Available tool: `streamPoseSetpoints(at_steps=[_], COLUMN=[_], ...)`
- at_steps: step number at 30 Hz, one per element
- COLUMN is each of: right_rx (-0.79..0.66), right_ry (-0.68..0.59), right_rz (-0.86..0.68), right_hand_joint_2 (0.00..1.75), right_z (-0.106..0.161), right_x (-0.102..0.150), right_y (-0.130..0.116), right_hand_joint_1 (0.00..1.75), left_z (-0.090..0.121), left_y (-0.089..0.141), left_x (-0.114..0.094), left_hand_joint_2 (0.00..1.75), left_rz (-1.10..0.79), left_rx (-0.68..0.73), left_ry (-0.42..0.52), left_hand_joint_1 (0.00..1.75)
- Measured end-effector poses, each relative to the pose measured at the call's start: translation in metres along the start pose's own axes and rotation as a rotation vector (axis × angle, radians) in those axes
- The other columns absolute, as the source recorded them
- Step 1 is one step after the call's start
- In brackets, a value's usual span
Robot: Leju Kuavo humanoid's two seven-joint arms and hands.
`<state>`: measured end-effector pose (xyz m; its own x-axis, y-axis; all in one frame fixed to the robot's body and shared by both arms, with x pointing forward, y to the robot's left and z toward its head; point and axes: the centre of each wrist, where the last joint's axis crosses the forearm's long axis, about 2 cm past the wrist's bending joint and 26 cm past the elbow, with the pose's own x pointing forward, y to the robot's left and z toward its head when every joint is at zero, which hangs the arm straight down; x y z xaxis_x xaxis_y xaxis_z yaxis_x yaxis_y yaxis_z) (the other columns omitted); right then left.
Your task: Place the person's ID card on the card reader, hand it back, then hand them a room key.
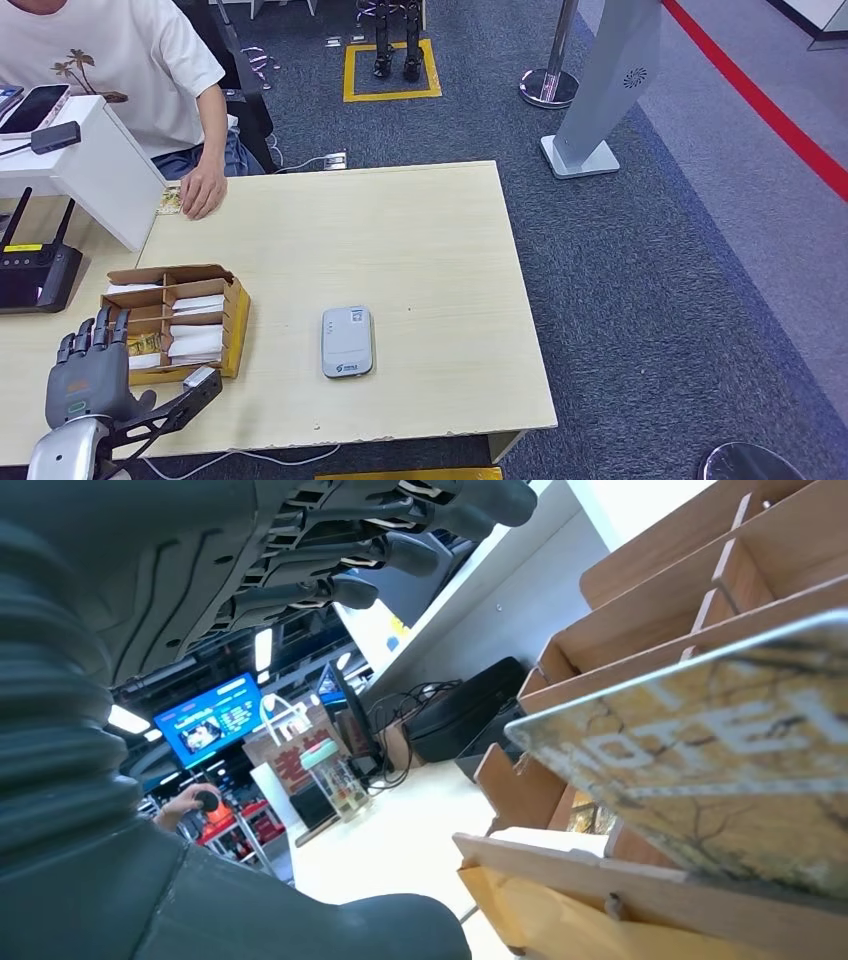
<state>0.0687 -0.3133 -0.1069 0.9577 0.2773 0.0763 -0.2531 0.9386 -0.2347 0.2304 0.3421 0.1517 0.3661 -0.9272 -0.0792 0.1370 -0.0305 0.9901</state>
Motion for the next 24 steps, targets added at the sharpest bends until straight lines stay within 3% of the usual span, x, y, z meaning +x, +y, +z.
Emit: streamPoseSetpoints(at_steps=[11,24], right_rx=[0.0,0.006], right_ry=[0.0,-0.001], right_rz=[0.001,0.002], right_hand_joint_2=[0.0,0.0], right_z=[0.0,0.0], right_x=[0.0,0.0], right_y=[0.0,0.0], right_hand_joint_1=[0.0,0.0], left_z=[-0.003,-0.004], left_y=[0.0,-0.004], left_x=[0.001,0.021], left_hand_joint_2=[1.75,1.75], left_rz=[0.004,0.076], left_rx=[0.006,-0.005], left_ry=[-0.018,-0.148], left_hand_joint_1=[0.0,0.0])
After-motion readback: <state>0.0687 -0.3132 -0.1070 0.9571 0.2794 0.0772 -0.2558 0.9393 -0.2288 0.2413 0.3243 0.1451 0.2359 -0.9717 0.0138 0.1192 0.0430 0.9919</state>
